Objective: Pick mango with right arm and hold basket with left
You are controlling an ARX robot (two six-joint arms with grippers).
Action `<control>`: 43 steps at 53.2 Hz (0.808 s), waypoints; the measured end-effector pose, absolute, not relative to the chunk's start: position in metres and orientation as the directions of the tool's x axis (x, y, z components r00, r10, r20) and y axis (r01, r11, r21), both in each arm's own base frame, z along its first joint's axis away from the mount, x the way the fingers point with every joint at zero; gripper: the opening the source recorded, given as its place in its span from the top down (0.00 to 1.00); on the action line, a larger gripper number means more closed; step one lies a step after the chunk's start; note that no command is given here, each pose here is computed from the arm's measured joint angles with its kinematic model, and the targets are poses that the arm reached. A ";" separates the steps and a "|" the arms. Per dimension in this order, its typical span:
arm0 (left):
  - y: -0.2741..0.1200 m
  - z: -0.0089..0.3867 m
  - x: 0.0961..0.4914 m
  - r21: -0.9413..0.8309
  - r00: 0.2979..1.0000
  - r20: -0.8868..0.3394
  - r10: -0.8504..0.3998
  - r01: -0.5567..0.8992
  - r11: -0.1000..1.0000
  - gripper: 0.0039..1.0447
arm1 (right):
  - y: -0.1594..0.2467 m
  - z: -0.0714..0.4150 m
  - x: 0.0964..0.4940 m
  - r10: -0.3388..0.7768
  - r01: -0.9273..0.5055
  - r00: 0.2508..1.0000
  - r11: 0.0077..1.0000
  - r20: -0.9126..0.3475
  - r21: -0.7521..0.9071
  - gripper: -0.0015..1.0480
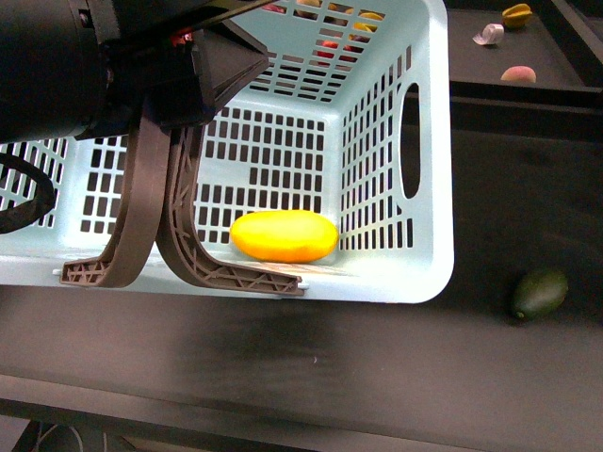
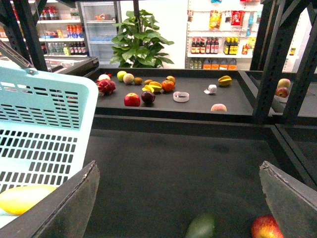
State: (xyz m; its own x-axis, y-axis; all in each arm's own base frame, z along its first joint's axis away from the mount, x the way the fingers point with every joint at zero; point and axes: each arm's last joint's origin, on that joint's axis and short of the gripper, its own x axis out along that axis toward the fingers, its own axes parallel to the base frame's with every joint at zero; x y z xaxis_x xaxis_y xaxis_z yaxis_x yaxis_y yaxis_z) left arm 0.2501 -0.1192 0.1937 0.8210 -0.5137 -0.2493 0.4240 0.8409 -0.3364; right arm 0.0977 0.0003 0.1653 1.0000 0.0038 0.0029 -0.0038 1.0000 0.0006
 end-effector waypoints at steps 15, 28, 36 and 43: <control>-0.107 0.195 0.291 -0.306 0.911 -0.170 -0.377 0.315 0.899 0.95 | 0.000 0.165 0.098 0.004 -0.004 1.000 1.000 0.004 0.001 0.08; -0.080 0.182 0.355 -0.575 0.953 -0.236 -0.188 0.018 0.818 0.95 | 0.000 0.165 0.098 0.004 -0.004 1.000 1.000 0.004 0.001 0.08; -0.069 0.170 0.382 -0.681 0.950 -0.295 -0.102 -0.134 0.719 0.95 | 0.000 0.165 0.098 0.004 -0.004 1.000 1.000 0.004 0.001 0.08; -0.061 0.160 0.403 -0.741 0.941 -0.336 -0.040 -0.238 0.628 0.95 | 0.000 0.165 0.098 0.004 -0.004 1.000 1.000 0.004 0.001 0.08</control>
